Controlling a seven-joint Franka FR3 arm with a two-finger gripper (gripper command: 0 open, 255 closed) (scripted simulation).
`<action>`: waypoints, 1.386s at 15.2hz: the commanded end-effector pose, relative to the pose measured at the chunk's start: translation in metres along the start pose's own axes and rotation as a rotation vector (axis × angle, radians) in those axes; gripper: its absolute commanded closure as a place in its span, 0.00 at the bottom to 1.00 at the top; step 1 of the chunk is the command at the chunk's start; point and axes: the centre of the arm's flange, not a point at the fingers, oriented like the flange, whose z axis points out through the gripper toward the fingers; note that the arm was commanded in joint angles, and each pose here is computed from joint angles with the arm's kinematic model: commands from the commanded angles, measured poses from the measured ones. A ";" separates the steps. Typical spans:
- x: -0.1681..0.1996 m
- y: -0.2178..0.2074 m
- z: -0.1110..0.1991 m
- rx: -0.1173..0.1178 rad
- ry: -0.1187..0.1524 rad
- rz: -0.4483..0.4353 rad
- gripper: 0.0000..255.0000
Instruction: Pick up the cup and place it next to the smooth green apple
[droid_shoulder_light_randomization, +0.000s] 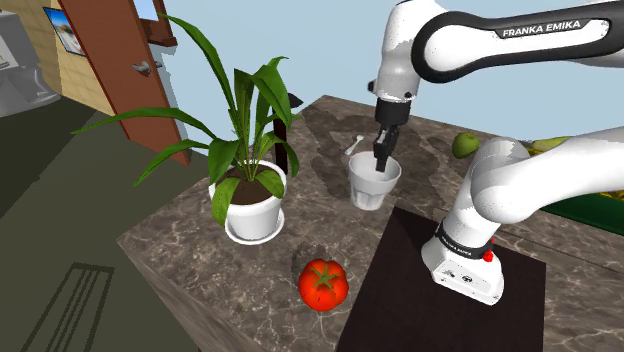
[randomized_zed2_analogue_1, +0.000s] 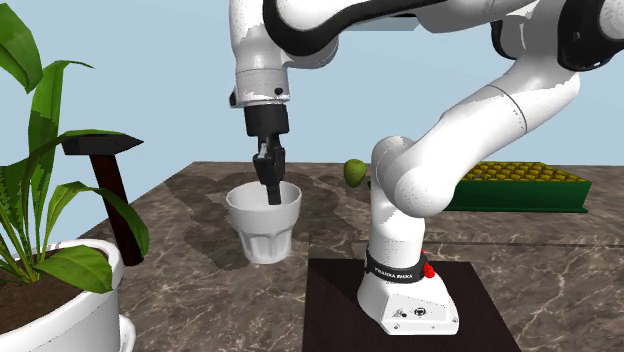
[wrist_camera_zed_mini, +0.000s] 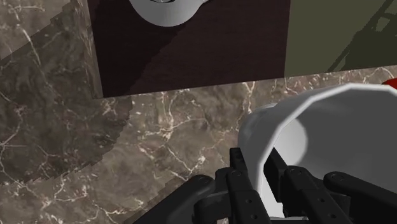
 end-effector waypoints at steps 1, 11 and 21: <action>-0.001 -0.003 -0.011 0.000 0.000 0.000 1.00; -0.006 -0.012 -0.063 0.000 0.000 0.000 1.00; -0.027 0.061 -0.092 0.000 0.000 0.000 1.00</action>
